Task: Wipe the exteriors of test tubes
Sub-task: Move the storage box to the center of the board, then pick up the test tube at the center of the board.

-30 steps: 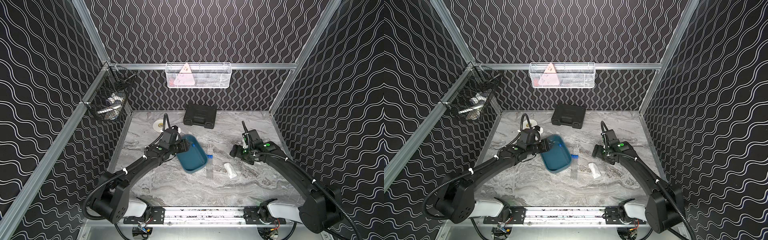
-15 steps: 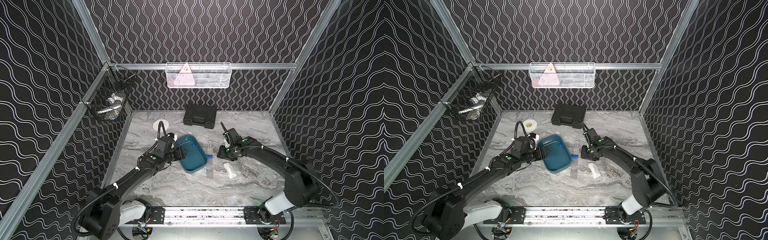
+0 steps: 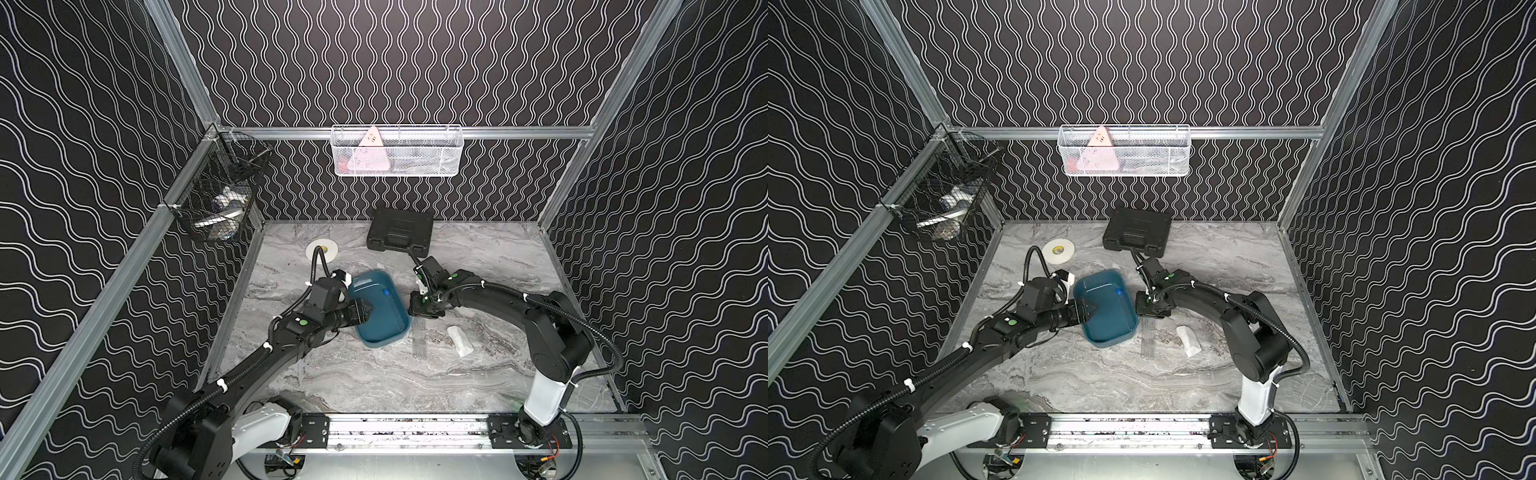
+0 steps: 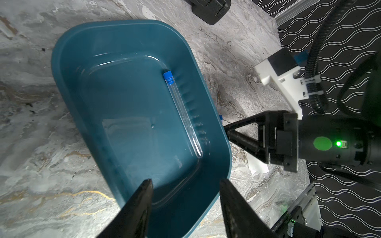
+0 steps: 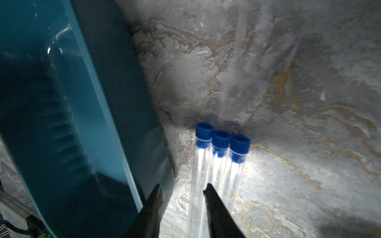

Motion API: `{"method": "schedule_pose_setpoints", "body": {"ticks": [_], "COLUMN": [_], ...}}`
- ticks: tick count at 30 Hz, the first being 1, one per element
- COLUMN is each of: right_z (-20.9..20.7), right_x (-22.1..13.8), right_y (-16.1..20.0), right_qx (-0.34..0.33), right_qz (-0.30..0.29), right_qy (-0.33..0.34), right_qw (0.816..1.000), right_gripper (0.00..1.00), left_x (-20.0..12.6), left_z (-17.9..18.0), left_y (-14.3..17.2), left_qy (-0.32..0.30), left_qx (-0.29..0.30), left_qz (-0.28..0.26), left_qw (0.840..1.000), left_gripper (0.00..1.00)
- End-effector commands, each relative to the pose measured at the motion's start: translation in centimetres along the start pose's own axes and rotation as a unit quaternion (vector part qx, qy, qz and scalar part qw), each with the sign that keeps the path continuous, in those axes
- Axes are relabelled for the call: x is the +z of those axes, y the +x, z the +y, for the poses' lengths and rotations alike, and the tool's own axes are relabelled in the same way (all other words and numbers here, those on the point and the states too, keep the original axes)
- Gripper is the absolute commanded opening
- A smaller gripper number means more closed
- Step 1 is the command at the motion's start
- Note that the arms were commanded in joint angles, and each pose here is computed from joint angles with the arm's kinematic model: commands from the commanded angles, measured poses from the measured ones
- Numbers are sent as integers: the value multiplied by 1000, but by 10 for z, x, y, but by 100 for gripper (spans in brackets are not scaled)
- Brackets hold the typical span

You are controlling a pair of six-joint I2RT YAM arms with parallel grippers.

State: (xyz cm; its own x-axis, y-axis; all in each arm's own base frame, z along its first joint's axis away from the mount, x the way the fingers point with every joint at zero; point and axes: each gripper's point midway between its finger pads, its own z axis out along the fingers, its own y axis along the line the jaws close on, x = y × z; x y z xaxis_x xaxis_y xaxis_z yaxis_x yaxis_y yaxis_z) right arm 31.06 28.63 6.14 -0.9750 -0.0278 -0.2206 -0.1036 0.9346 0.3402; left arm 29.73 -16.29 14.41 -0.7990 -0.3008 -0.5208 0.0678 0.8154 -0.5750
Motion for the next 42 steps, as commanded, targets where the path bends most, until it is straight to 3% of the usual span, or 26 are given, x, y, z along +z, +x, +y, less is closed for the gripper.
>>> {"method": "schedule_pose_setpoints", "body": {"ticks": [1,5,14,24,42], "right_z": [12,8,-45,-47,-65], "right_x": [1,-3,-19,-1,22], "right_y": [2,5,24,29,18], "right_qx": [-9,-8,2,7,-5], "right_qz": [0,0,6,22,27], "right_qy": [-13,1,121,121,184], "right_qw": [1000,1000,993,992,983], "right_gripper": [37,37,36,34,29], "left_x": [-1,0,1,5,5], "left_z": [-1,-3,-4,-7,-13], "left_y": [-2,-2,-1,-1,-3], "left_qy": [0,3,4,17,29], "left_qx": [-1,-1,3,1,5], "left_qz": [0,0,5,9,11], "left_qw": [1000,1000,1000,1000,1000], "left_gripper": [57,57,58,59,59]}}
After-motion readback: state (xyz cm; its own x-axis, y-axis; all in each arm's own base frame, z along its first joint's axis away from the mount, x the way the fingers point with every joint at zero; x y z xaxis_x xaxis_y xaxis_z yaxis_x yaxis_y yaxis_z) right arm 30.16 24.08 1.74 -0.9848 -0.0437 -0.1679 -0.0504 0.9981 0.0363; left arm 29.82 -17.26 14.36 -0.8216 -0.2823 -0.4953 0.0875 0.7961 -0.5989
